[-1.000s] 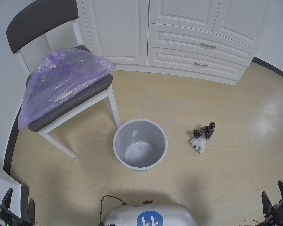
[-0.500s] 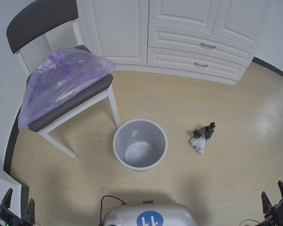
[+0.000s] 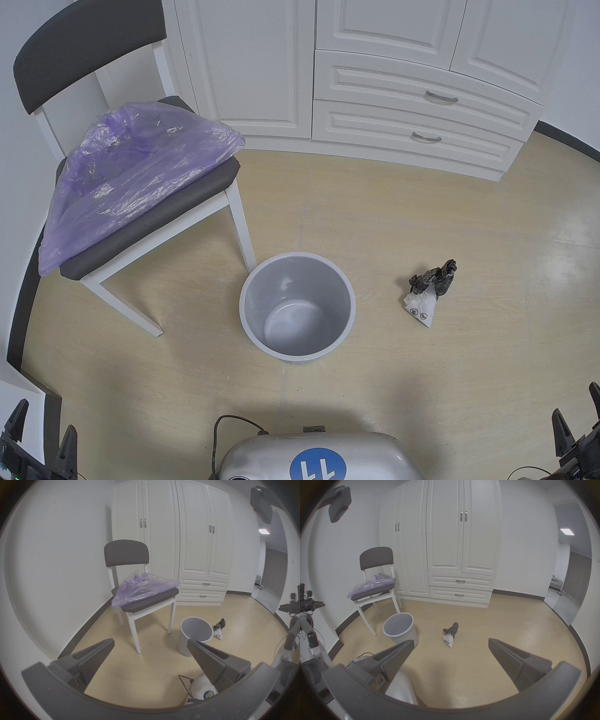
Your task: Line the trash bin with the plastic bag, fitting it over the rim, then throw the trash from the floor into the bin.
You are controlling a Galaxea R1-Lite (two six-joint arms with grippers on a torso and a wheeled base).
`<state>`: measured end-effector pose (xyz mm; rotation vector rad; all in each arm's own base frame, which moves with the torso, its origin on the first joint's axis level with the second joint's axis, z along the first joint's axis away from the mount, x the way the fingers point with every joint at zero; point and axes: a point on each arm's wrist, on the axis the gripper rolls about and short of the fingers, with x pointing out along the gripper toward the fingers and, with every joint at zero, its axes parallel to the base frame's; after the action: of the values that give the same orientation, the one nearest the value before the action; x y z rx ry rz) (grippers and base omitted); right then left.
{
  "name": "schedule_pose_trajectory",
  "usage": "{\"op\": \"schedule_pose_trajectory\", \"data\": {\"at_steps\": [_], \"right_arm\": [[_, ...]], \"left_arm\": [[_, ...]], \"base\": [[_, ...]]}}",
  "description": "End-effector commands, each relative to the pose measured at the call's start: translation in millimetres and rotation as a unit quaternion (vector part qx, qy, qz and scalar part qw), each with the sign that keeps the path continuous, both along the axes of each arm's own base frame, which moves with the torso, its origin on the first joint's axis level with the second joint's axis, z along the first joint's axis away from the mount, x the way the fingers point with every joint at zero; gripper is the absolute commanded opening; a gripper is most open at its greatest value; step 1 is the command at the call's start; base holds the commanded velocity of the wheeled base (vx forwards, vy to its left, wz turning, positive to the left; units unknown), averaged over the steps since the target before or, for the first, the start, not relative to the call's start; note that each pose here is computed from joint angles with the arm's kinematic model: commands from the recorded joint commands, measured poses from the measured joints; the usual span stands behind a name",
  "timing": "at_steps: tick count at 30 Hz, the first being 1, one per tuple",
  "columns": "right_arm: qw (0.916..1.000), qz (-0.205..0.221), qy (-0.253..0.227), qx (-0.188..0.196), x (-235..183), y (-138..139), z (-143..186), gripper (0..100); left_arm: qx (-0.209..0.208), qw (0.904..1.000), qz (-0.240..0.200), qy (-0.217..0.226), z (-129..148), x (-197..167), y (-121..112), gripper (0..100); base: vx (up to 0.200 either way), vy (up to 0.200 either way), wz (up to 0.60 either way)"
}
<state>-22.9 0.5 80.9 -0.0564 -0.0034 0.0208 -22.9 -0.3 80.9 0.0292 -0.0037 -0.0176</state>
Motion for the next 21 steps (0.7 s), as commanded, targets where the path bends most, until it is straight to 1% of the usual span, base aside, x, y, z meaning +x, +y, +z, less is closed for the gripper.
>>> {"op": "schedule_pose_trajectory", "data": {"at_steps": [1, 2, 3, 4, 7, 9, 10, 11, 12, 13, 14, 15, 16, 17, 18, 19, 21], "right_arm": [[1.0, 0.002, 0.0, 0.004, 0, 0, -5, 100], [1.0, 0.002, 0.001, 0.008, 0, 0, -5, 100], [1.0, 0.002, 0.001, 0.008, 0, 0, -5, 100], [0.9999, 0.001, 0.002, 0.012, 0, 0, -5, 100], [0.9999, 0.0, 0.001, 0.013, 0, 0, -5, 100], [0.9999, -0.001, -0.001, 0.014, 0, 0, -5, 100], [0.9999, -0.001, -0.001, 0.015, 0, 0, -5, 100], [0.9999, 0.0, -0.001, 0.015, 0, 0, -5, 100], [0.9999, 0.003, -0.01, 0.014, 0, 0, -2, 100], [0.9993, 0.005, -0.035, 0.014, -2, 0, 7, 100], [0.9971, 0.021, -0.072, 0.014, -7, 1, 23, 100], [0.995, 0.033, -0.094, 0.012, -10, 1, 33, 100], [0.9925, 0.05, -0.111, 0.009, -15, 2, 45, 100], [0.9924, 0.055, -0.11, 0.009, -16, 2, 49, 100], [0.9924, 0.055, -0.11, 0.009, -16, 2, 49, 100], [0.9952, 0.057, -0.079, 0.011, -12, 2, 55, 100], [0.9973, 0.056, -0.045, 0.016, -2, 2, 63, 100]], "left_arm": [[-0.009, 1.0, 0.0, 0.002, -5, 0, 0, 100], [-0.022, 0.9997, 0.003, 0.002, -5, 0, 0, 100], [-0.022, 0.9997, 0.003, 0.002, -5, 0, 0, 100], [-0.041, 0.999, 0.017, 0.0, -5, 0, 1, 100], [-0.042, 0.9989, 0.02, -0.001, -5, 0, 1, 100], [-0.042, 0.9989, 0.021, -0.009, -3, 0, 1, 100], [-0.045, 0.9981, 0.017, -0.037, 5, -2, 1, 100], [-0.047, 0.9978, 0.017, -0.044, 7, -2, 1, 100], [-0.056, 0.9885, -0.007, -0.14, 44, -14, 0, 100], [-0.055, 0.9848, -0.03, -0.161, 58, -19, 0, 100], [-0.051, 0.9845, -0.046, -0.161, 67, -21, -1, 100], [-0.047, 0.985, -0.05, -0.158, 72, -22, -1, 100], [-0.04, 0.9873, -0.047, -0.146, 76, -22, -1, 100], [-0.034, 0.9895, -0.044, -0.134, 77, -22, -1, 100], [-0.034, 0.9895, -0.044, -0.134, 77, -22, -1, 100], [-0.028, 0.9943, -0.035, -0.097, 76, -18, -1, 100], [-0.014, 0.9968, -0.026, -0.074, 77, -12, 0, 100]], "base": [[0.0, 0.0, 0.0], [0.0, 0.0, 0.0], [0.0, 0.0, 0.0], [0.0, 0.0, 0.0], [0.0, 0.0, 0.0], [0.0, 0.0, 0.0], [0.0, 0.0, 0.0], [0.0, 0.0, 0.0], [0.0, 0.0, 0.0], [0.0, 0.0, 0.0], [0.0, 0.0, 0.0], [0.0, 0.0, 0.0], [0.0, 0.0, 0.0], [0.0, 0.0, 0.0], [0.0, 0.0, 0.0], [0.0, 0.0, 0.0], [0.0, 0.0, 0.0]]}}
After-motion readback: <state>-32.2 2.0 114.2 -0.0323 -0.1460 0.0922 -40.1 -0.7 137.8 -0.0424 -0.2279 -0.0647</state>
